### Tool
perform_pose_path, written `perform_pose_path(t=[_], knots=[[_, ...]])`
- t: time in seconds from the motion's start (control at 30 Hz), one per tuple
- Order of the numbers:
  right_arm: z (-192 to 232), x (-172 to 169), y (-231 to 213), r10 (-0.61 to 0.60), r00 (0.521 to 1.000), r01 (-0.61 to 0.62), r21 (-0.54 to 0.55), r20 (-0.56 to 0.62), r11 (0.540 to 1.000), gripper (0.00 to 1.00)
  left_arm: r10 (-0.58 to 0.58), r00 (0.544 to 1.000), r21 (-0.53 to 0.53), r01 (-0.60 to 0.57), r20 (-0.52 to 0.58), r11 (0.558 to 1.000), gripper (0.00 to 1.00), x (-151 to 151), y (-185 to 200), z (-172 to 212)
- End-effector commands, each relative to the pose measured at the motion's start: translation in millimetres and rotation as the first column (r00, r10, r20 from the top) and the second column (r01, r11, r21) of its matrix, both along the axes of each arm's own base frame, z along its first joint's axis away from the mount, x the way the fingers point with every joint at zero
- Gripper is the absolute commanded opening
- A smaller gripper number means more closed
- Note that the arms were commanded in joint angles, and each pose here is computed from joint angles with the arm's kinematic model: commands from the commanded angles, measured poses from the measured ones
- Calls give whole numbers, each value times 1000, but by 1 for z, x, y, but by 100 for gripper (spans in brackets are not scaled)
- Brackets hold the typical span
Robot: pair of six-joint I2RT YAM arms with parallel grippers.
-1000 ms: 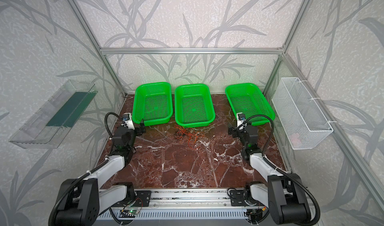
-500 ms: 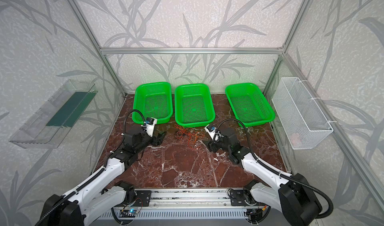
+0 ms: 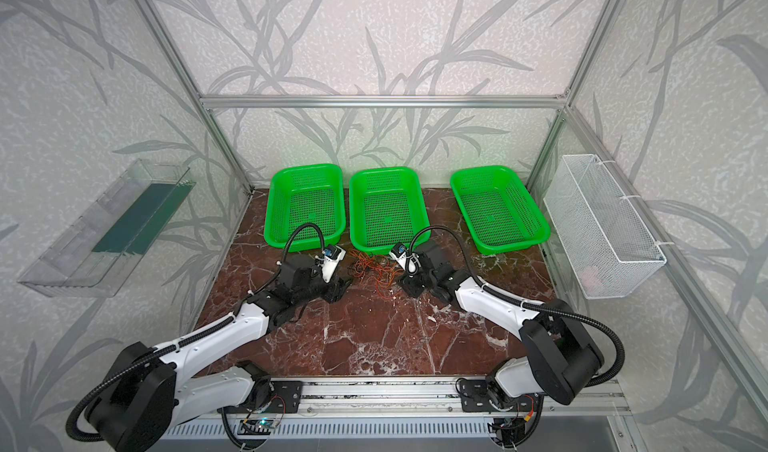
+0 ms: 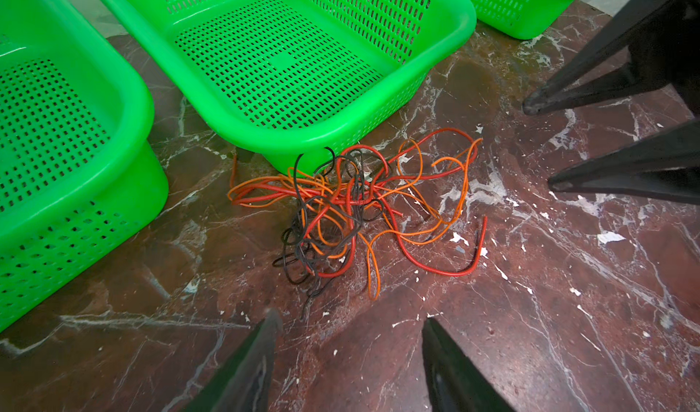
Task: Untangle the cables
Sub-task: 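Move both grippers forward to the tangled cable bundle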
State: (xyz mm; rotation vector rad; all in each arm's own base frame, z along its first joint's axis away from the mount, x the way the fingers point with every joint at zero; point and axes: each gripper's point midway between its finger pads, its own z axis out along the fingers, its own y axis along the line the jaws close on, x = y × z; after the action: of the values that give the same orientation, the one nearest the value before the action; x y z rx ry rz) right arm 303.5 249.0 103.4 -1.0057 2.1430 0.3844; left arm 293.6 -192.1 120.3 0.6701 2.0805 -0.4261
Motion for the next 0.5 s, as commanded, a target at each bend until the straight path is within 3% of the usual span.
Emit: perform_pose_path(t=[0.0,0.17,0.47], knots=[[1,5,4,11,999,-12,-50,-35,999,59,-11,998,-5,12,61,1000,59,9,-7,19],[5,8,26,23,995,-17,56,-101,998,56,14,997,-9,-14,77,1000,60,9,-4,20],[-8,27,33,-28,984,28,-2,-174,1000,52,32,994,-7,-32,103,999,61,8,1,25]])
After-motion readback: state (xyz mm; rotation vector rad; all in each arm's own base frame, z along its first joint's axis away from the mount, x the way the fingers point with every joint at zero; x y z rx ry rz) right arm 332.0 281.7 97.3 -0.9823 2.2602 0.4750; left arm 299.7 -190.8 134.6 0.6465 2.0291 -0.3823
